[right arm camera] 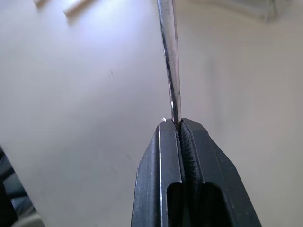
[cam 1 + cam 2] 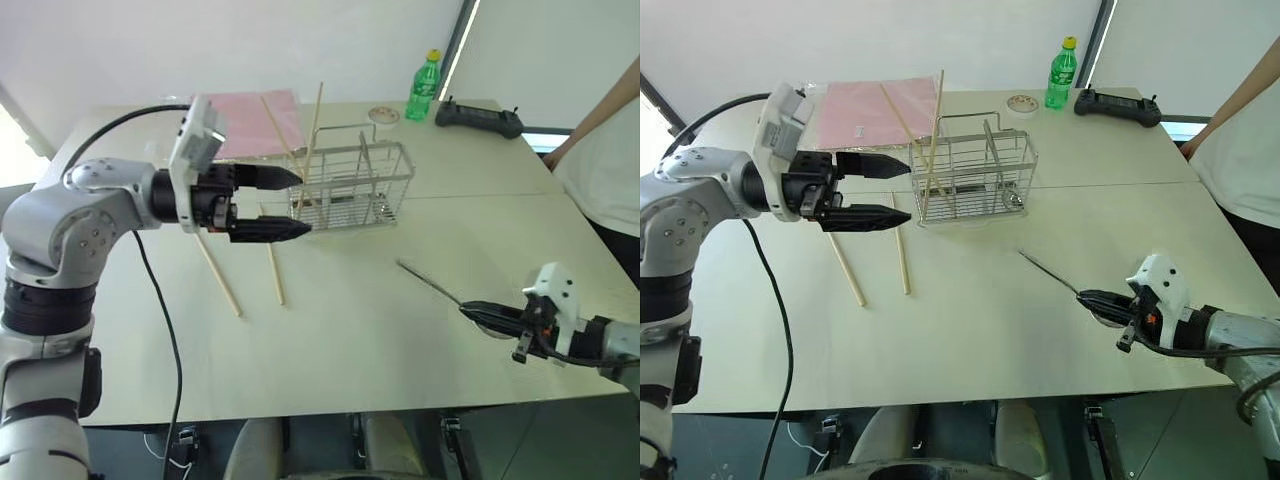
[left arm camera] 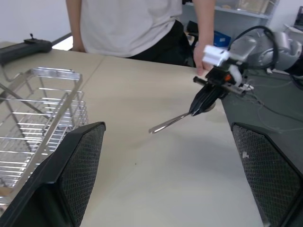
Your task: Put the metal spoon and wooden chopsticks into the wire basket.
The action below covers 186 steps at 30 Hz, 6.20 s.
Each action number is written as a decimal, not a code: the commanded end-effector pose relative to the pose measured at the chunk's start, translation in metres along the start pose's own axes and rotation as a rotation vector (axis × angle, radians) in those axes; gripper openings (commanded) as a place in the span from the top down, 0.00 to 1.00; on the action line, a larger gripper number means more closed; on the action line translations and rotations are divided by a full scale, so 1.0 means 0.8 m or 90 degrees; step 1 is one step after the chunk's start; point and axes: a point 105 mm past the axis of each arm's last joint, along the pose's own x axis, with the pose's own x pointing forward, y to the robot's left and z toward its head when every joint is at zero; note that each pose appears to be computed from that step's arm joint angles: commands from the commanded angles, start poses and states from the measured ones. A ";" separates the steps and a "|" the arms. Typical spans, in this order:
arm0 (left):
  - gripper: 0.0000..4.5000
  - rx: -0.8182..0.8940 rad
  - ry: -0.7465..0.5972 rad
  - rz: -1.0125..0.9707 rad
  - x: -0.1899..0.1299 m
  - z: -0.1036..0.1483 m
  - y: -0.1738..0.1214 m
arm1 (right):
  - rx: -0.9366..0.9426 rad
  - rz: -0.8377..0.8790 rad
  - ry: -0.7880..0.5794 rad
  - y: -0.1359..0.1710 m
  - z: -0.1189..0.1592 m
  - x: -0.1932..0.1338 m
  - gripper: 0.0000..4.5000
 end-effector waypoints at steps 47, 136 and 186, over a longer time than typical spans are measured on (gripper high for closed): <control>0.00 0.055 -0.068 0.067 -0.006 0.039 0.005 | 0.052 -0.216 -0.452 -0.088 0.206 0.226 1.00; 1.00 -0.659 0.125 0.965 -0.084 -0.179 0.179 | -0.077 0.041 -0.087 0.068 0.121 -0.012 0.15; 0.01 0.046 -0.397 0.331 0.025 0.163 0.113 | -0.047 -0.034 -0.146 0.056 0.124 -0.015 0.15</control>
